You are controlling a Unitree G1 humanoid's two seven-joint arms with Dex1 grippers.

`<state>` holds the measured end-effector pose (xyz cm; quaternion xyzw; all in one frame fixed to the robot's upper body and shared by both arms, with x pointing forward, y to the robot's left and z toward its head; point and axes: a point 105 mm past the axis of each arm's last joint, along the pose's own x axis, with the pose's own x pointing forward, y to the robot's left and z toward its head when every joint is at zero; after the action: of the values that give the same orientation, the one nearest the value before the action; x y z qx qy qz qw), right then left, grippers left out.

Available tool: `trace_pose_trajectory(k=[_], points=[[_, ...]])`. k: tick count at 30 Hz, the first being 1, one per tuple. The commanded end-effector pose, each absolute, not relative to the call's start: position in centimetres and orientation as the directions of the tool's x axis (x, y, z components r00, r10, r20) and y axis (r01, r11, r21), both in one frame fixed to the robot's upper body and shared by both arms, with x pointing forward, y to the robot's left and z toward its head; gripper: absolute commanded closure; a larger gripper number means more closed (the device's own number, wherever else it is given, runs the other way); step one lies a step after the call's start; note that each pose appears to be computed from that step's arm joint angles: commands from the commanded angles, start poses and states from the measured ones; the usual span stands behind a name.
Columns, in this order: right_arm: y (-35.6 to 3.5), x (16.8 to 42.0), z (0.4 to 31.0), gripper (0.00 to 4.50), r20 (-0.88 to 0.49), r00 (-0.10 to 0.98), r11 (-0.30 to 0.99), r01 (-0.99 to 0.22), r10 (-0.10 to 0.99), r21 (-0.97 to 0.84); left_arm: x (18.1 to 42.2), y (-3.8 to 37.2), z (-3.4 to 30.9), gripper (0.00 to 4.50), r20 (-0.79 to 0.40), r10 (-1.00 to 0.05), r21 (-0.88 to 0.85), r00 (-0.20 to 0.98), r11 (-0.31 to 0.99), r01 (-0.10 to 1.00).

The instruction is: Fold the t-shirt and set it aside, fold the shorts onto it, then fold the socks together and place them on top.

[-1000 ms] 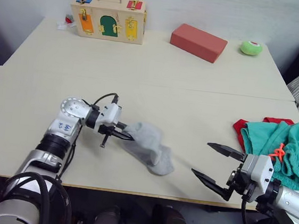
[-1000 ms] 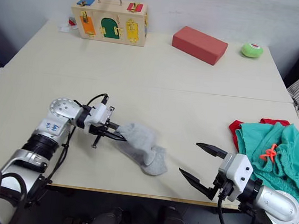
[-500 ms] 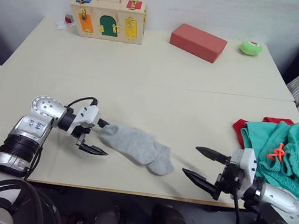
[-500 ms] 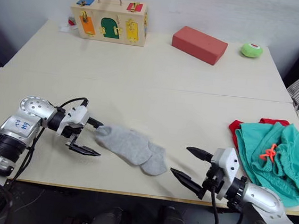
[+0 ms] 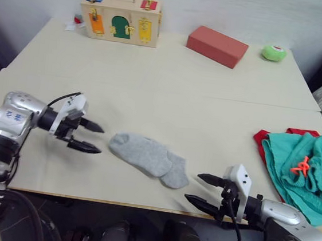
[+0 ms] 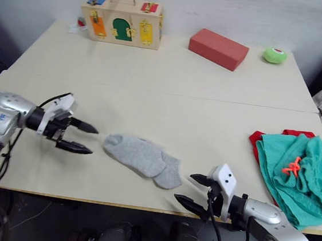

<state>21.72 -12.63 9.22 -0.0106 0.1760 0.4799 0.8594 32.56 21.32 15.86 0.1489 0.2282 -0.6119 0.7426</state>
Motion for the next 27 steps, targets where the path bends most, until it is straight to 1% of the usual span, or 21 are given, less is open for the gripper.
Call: trace_pose_trajectory(k=[1, 3, 7, 8, 9, 11, 12, 14, 16, 17, 21, 23, 26, 27], points=[[-11.5, 21.9, 8.8, 0.00, -0.329, 0.482, 0.541, -0.833, 0.812, 0.116, 34.7, 18.7, 17.6, 0.02, -0.408, -0.889, 0.016, 0.207, 0.220, 0.975], [-11.2, 22.1, 8.1, 0.00, -0.347, 0.482, 0.545, -0.832, 0.805, 0.108, 36.1, 17.2, 17.4, 0.02, -0.391, -0.888, 0.070, 0.242, 0.233, 0.970], [-10.6, 22.6, 7.6, 0.00, -0.356, 0.498, 0.563, -0.820, 0.791, 0.104, 37.9, 15.3, 17.6, 0.02, -0.358, -0.893, 0.105, 0.272, 0.251, 0.962], [-10.4, 22.8, 7.5, 0.00, -0.358, 0.500, 0.565, -0.820, 0.788, 0.098, 38.5, 14.9, 17.5, 0.02, -0.372, -0.881, 0.123, 0.291, 0.263, 0.957], [-10.2, 22.9, 7.5, 0.00, -0.357, 0.498, 0.562, -0.822, 0.790, 0.095, 38.9, 14.8, 17.0, 0.02, -0.415, -0.858, 0.159, 0.304, 0.260, 0.952], [-9.9, 22.9, 7.5, 0.00, -0.356, 0.497, 0.559, -0.824, 0.792, 0.092, 39.3, 14.9, 16.3, 0.02, -0.465, -0.827, 0.201, 0.317, 0.250, 0.947], [-9.7, 22.9, 7.6, 0.00, -0.352, 0.497, 0.557, -0.826, 0.794, 0.091, 40.0, 14.8, 16.3, 0.02, -0.457, -0.815, 0.209, 0.356, 0.290, 0.934], [-9.4, 23.0, 7.7, 0.00, -0.347, 0.496, 0.555, -0.827, 0.796, 0.090, 40.4, 14.7, 15.9, 0.02, -0.474, -0.802, 0.223, 0.365, 0.292, 0.930], [-9.2, 23.1, 7.9, 0.00, -0.340, 0.500, 0.556, -0.827, 0.797, 0.087, 39.3, 14.2, 15.2, 0.02, -0.512, -0.822, 0.153, 0.250, 0.199, 0.968], [-9.2, 23.1, 8.0, 0.00, -0.338, 0.501, 0.557, -0.826, 0.796, 0.085, 38.9, 14.0, 15.0, 0.02, -0.518, -0.829, 0.137, 0.211, 0.164, 0.977], [-9.3, 23.3, 8.2, 0.00, -0.338, 0.507, 0.561, -0.824, 0.793, 0.077, 37.7, 14.2, 14.2, 0.02, -0.558, -0.821, 0.066, 0.116, 0.096, 0.993], [-9.4, 23.5, 8.3, 0.00, -0.340, 0.513, 0.565, -0.822, 0.788, 0.068, 37.3, 14.6, 13.5, 0.02, -0.586, -0.806, 0.051, 0.090, 0.074, 0.996], [-9.6, 23.9, 8.3, 0.00, -0.345, 0.526, 0.576, -0.816, 0.777, 0.053, 37.1, 14.7, 13.0, 0.02, -0.587, -0.805, 0.049, 0.088, 0.073, 0.996], [-9.6, 24.1, 8.4, 0.19, -0.346, 0.532, 0.580, -0.813, 0.773, 0.046, 37.2, 14.6, 12.9, 0.20, -0.582, -0.808, 0.052, 0.094, 0.079, 0.996]])
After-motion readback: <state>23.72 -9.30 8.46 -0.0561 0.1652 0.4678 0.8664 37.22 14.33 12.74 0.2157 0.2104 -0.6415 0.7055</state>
